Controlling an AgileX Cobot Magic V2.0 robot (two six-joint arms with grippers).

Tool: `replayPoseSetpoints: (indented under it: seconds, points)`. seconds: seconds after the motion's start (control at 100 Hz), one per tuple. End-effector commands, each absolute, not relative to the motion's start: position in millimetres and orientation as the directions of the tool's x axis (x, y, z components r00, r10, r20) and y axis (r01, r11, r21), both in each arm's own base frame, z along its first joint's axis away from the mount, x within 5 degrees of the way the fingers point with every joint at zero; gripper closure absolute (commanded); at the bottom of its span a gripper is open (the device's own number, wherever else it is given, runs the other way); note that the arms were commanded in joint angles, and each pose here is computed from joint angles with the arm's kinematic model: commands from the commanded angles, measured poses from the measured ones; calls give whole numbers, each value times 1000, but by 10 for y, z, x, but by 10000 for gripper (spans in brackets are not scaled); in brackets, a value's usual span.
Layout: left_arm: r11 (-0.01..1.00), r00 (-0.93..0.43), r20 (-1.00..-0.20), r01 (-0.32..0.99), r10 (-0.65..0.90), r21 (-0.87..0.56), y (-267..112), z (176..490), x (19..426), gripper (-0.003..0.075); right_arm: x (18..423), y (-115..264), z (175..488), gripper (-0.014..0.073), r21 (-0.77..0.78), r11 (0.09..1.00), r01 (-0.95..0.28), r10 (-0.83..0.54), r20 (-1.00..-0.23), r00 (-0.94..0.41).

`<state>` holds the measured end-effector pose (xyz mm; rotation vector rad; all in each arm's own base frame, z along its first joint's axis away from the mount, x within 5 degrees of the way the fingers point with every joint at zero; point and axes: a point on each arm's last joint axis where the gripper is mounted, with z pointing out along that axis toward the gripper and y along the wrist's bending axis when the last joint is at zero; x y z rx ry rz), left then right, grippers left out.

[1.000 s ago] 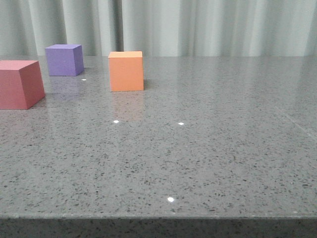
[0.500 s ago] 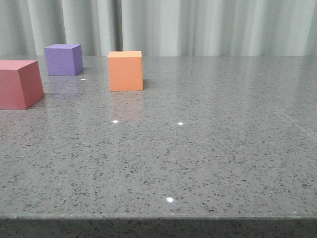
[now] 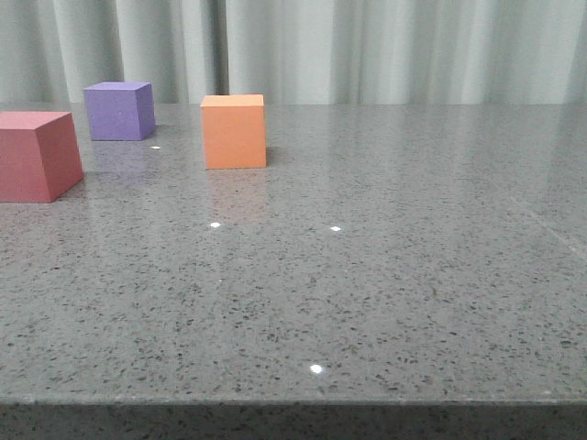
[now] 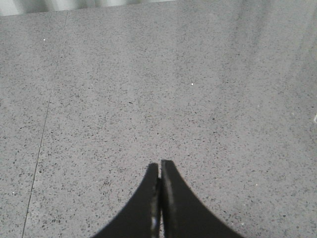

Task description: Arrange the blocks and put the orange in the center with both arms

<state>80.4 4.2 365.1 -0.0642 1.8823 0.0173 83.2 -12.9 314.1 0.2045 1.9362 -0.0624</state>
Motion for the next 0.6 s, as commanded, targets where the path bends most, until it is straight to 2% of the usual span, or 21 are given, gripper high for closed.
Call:
replayPoseSetpoints:
  seconds: [0.0, 0.21, 0.41, 0.5, 0.59]
  points:
    - [998, -319, -947, -63, -45, -26, 45, 3887, 936, 741, 845, -135, 3276, 663, 35, 986, 164, 80, -957, -279]
    - [997, -438, -898, -71, -49, -20, 44, 3871, 1182, 741, 845, -135, 3276, 663, 35, 986, 164, 80, -957, -279]
    - [997, -478, -877, -72, -50, -17, 41, 3815, 1300, 734, 845, -135, 3276, 663, 35, 986, 164, 80, -957, -279]
    - [997, -480, -875, -70, -54, -24, 36, 3810, 1312, 658, 845, -135, 3276, 663, 35, 986, 164, 80, -957, -279]
    - [997, -480, -875, -70, -54, -23, 36, 3810, 1312, 493, 845, -135, 3276, 663, 35, 986, 164, 80, -957, -279]
